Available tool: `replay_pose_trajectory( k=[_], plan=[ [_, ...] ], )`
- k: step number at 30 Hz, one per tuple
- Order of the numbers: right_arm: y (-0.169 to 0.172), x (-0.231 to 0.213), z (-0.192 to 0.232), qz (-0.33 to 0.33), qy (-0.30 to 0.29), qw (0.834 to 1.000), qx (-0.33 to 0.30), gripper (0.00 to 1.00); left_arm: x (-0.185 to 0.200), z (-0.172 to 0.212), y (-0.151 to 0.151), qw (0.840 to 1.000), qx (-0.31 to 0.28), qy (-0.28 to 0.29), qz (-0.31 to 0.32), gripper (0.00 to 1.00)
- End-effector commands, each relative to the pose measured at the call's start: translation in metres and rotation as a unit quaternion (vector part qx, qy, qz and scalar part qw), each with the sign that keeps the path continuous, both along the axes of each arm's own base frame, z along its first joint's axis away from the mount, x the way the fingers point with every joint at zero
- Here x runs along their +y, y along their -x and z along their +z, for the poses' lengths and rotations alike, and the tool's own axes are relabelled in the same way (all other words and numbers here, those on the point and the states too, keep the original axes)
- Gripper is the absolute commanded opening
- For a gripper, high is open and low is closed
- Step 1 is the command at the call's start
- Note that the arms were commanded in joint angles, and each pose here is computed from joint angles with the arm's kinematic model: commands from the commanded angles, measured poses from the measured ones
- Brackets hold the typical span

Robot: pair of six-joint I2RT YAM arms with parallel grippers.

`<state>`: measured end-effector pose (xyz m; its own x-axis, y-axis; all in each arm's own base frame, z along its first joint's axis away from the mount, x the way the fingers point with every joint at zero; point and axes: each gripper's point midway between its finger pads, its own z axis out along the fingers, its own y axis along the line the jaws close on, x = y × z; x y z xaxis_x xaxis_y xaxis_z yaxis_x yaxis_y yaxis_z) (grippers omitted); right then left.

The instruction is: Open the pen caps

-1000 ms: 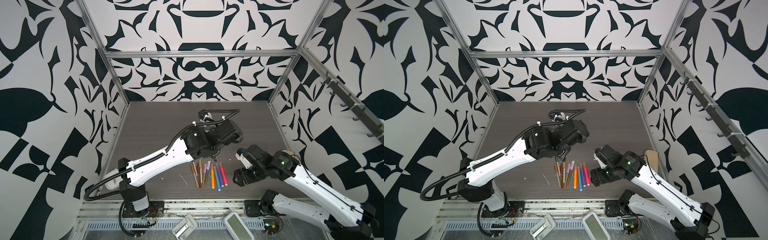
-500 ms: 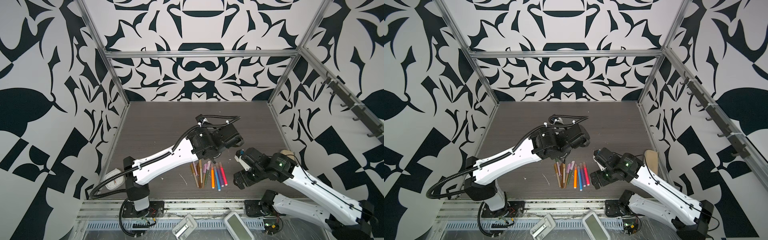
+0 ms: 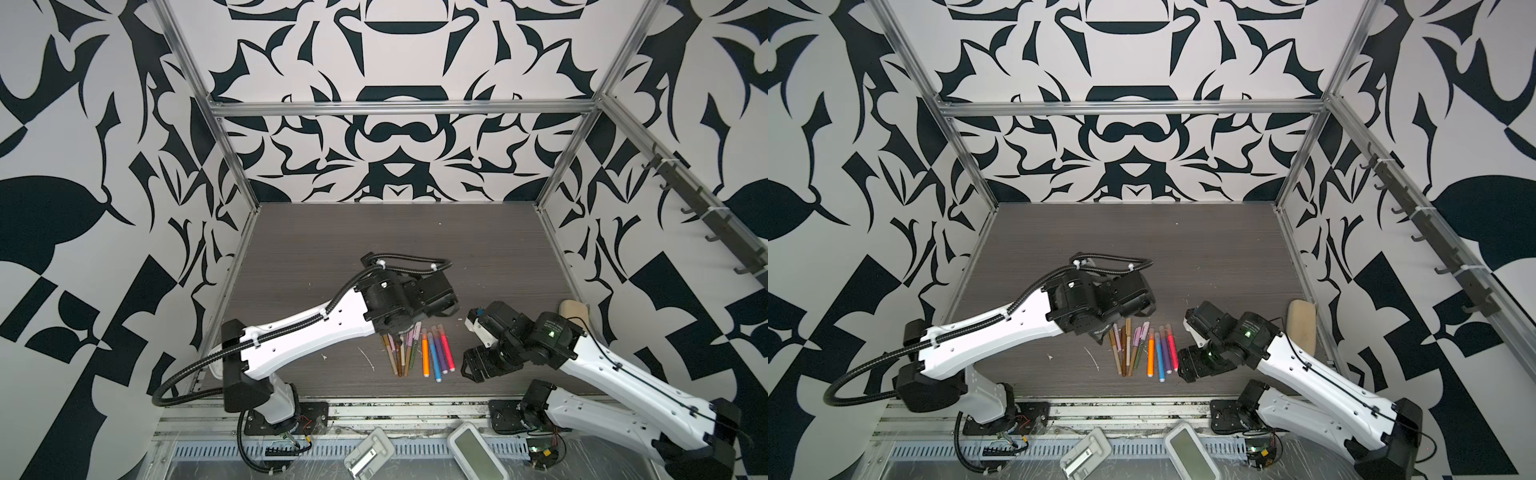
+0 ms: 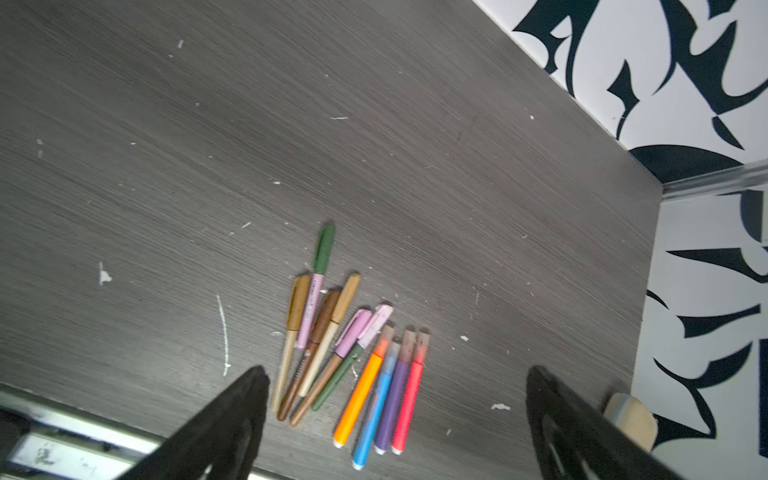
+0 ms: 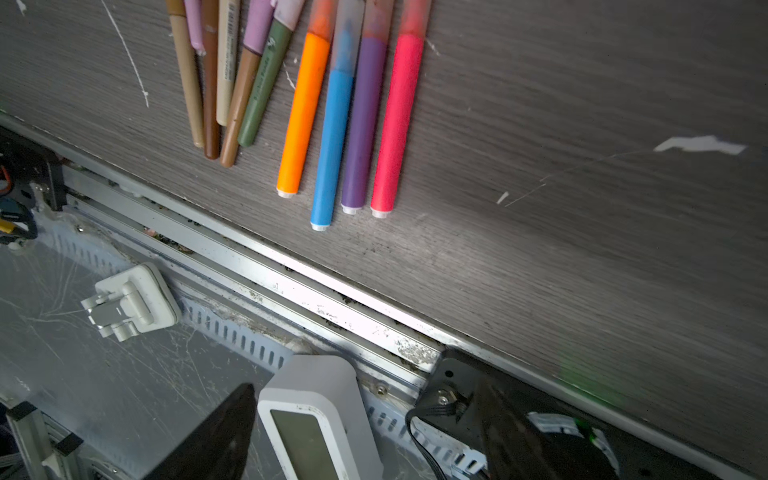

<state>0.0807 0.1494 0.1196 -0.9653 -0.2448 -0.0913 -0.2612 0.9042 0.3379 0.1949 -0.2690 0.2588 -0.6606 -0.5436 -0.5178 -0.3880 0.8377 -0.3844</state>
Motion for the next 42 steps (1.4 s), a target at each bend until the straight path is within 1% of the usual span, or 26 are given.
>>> replay_pose_trajectory(
  k=[1,3,5,6,11,14,19,23,25,27,28,31,32,34,35,36,37,38,40,42],
  plan=[
    [0.002,0.006,-0.010,-0.026,-0.022,0.999,0.014,0.84,0.045,0.002,0.010,0.999,-0.007,-0.002,0.031,0.99],
    [0.006,0.004,-0.023,-0.029,-0.017,0.999,0.024,0.84,0.059,0.002,0.015,0.999,-0.011,0.000,0.032,0.99],
    [0.008,0.003,-0.031,-0.034,-0.019,0.999,0.030,0.81,0.069,0.004,0.018,0.999,-0.015,-0.007,0.031,0.99],
    [0.007,0.003,-0.033,-0.038,-0.020,0.999,0.028,0.81,0.074,0.005,0.019,0.999,-0.017,-0.012,0.031,0.99],
    [0.005,0.003,-0.054,-0.045,-0.015,0.998,0.029,0.80,0.088,0.007,0.018,0.998,-0.024,-0.057,0.030,0.99],
    [-0.001,0.008,-0.057,-0.056,-0.023,0.998,0.019,0.80,0.089,0.006,0.016,0.996,-0.029,-0.082,0.018,0.99],
    [-0.002,0.005,-0.050,-0.066,-0.021,0.998,0.014,0.80,0.090,0.014,0.017,0.995,-0.029,-0.093,0.006,0.99],
    [0.011,0.001,-0.028,-0.063,-0.025,0.997,0.038,0.80,0.093,0.033,0.019,0.997,-0.027,-0.074,0.024,0.99],
    [0.018,-0.002,-0.020,-0.061,-0.022,0.997,0.052,0.80,0.097,0.035,0.021,0.997,-0.025,-0.070,0.034,0.99],
    [0.022,-0.005,-0.020,-0.063,-0.017,0.996,0.061,0.76,0.098,0.033,0.019,0.997,-0.036,-0.058,0.035,0.99],
    [0.023,-0.006,-0.020,-0.064,-0.020,0.996,0.059,0.72,0.100,0.029,0.018,0.997,-0.050,-0.051,0.030,0.99],
    [0.014,-0.004,-0.016,-0.074,-0.053,0.996,0.018,0.63,0.112,0.013,0.015,0.995,-0.097,0.017,0.029,0.99],
    [0.012,-0.007,-0.013,-0.081,-0.056,0.995,0.004,0.58,0.110,0.003,0.016,0.992,-0.110,0.053,0.013,0.99],
    [0.010,-0.017,-0.012,-0.095,-0.037,0.995,-0.007,0.55,0.111,-0.006,0.015,0.983,-0.143,0.117,-0.008,0.99],
    [0.011,-0.021,-0.015,-0.104,-0.023,0.994,-0.002,0.55,0.112,-0.006,0.016,0.978,-0.157,0.139,-0.023,0.99],
    [0.012,-0.025,-0.019,-0.116,-0.011,0.993,0.006,0.54,0.113,-0.004,0.017,0.974,-0.166,0.147,-0.043,0.99],
    [0.013,-0.026,-0.022,-0.121,-0.004,0.993,0.012,0.54,0.114,-0.001,0.019,0.974,-0.170,0.137,-0.061,0.99],
    [0.013,-0.024,-0.025,-0.125,-0.003,0.992,0.019,0.51,0.120,0.000,0.022,0.978,-0.161,0.112,-0.072,0.99],
    [0.008,-0.021,-0.029,-0.134,0.002,0.991,0.021,0.49,0.122,0.003,0.025,0.985,-0.133,0.046,-0.095,0.99],
    [-0.001,-0.020,-0.034,-0.142,0.019,0.990,0.012,0.49,0.114,0.003,0.024,0.986,-0.106,-0.029,-0.127,0.99]
  ],
)
